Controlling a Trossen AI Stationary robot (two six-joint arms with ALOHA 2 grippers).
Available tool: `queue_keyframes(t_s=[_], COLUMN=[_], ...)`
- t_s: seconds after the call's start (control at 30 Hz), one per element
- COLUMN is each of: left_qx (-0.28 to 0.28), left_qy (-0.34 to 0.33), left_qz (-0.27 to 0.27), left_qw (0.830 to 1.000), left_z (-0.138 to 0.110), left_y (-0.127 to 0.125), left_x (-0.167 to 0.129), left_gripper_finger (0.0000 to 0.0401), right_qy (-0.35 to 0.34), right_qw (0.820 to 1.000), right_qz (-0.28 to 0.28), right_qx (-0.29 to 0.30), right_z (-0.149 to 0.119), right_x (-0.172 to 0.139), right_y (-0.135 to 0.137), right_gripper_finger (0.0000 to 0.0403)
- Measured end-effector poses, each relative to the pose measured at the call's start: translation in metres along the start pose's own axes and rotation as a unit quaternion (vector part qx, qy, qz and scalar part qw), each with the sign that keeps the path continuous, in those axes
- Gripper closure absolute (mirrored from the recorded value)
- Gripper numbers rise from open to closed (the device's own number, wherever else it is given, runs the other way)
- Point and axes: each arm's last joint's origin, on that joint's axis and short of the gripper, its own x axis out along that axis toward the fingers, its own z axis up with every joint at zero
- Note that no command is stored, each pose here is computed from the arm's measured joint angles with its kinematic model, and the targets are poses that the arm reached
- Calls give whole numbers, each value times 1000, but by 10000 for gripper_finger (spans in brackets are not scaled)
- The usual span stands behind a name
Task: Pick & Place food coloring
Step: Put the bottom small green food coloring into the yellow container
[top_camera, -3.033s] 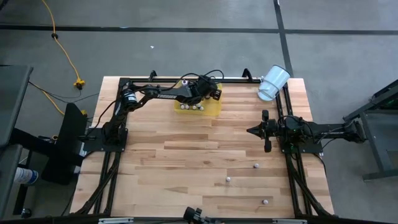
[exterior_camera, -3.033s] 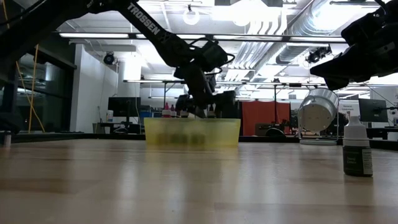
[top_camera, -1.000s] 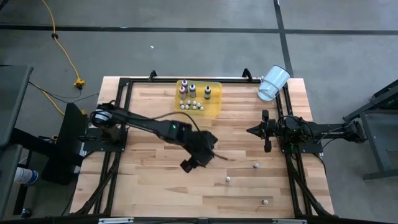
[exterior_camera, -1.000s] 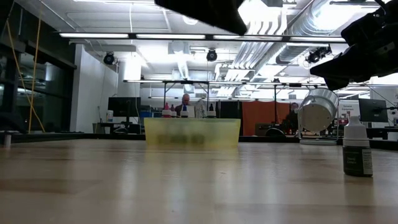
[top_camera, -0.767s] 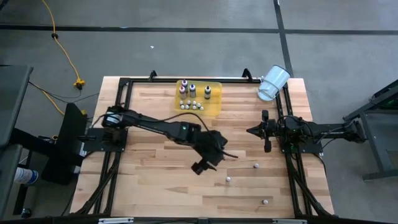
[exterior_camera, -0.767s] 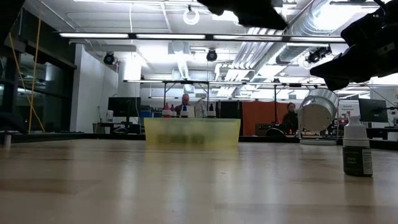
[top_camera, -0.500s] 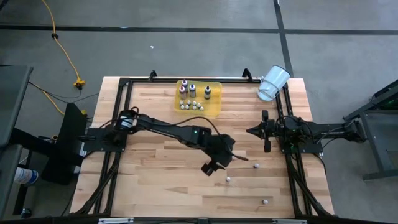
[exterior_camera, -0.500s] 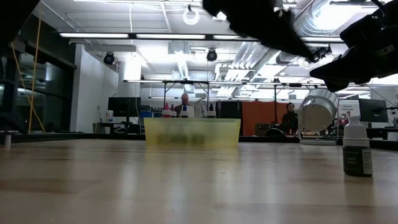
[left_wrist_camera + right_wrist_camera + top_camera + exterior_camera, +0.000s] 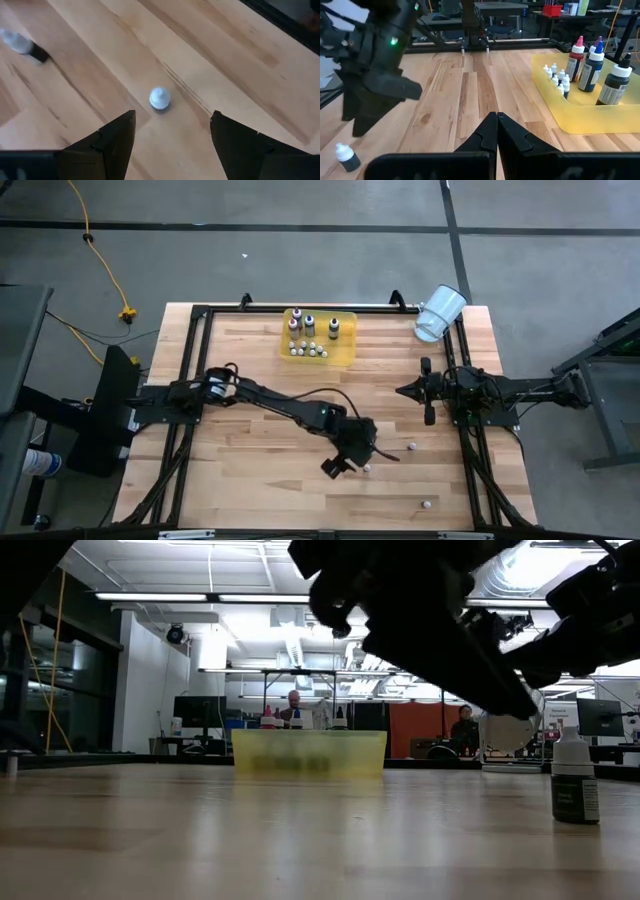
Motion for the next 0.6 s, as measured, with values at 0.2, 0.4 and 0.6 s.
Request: queue_keyframes(t_s=[0.2,0.4,0.6], left_qx=[-3,-7,-18], left_qy=[-3,-8,-16], left_qz=[2,10,44], left_qw=[1000,1000,999], left_z=[-2,-2,-3], left_y=[-4,-6,-3], left_x=[14,21,30], left_gripper_finger=[155,155,155], right_qy=[0,2,3], right_qw=[1000,1000,1000], right_qz=[0,0,-1], right_qx=[0,0,0], right_z=[0,0,-1], right_x=[0,0,0], right_y=[0,0,0], right_gripper_finger=[402,402,402])
